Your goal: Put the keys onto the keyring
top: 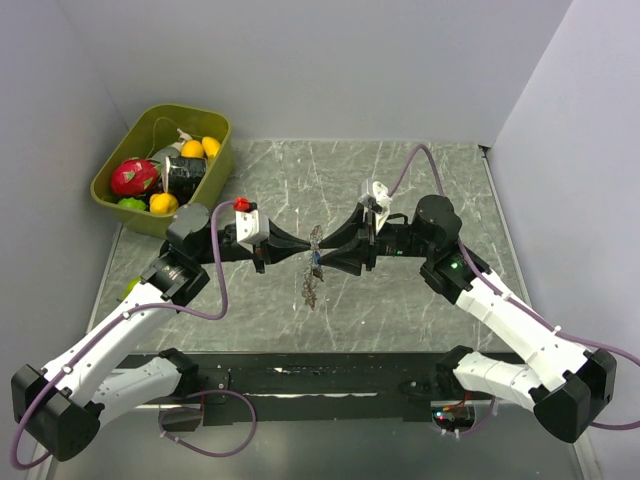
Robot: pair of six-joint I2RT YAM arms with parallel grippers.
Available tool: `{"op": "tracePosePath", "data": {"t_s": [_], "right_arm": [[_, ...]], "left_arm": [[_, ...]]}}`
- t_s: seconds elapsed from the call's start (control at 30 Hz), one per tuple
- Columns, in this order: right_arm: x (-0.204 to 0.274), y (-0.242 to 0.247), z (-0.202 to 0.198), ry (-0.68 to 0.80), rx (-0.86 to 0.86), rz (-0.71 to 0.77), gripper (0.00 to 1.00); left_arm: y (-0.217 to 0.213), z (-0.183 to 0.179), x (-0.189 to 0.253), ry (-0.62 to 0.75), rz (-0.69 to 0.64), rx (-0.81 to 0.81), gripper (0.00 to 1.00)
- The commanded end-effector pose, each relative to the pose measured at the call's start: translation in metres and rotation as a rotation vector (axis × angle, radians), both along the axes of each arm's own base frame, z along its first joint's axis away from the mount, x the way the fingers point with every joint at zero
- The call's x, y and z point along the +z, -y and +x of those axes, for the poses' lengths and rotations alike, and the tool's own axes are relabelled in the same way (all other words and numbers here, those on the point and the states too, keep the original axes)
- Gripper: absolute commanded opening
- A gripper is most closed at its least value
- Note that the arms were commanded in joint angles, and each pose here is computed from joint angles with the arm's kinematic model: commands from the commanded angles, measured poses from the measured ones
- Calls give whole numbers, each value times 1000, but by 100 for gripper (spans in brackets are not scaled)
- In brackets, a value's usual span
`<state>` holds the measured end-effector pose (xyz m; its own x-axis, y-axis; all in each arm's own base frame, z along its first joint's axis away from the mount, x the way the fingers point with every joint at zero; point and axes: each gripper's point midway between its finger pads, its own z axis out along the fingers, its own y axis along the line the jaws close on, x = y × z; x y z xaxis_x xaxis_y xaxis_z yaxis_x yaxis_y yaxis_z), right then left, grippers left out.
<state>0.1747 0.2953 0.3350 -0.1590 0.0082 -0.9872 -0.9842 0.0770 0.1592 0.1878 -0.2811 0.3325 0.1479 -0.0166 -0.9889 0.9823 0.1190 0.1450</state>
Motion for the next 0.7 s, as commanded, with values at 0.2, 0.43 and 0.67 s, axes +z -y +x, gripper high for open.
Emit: {"op": "tracePosePath", "data": {"t_s": [0.2,0.43,0.67], "right_arm": [[14,0,13,41,-65,32,49],[12,0,17,33,-90,33,50],[13,0,12,49,-56,28,52]], "left_arm": [[-1,-17,33,94,-75,-67,1],[-1,-22,34,100,-68,-97,1],[-1,-22,33,99,-70,-91,1]]}}
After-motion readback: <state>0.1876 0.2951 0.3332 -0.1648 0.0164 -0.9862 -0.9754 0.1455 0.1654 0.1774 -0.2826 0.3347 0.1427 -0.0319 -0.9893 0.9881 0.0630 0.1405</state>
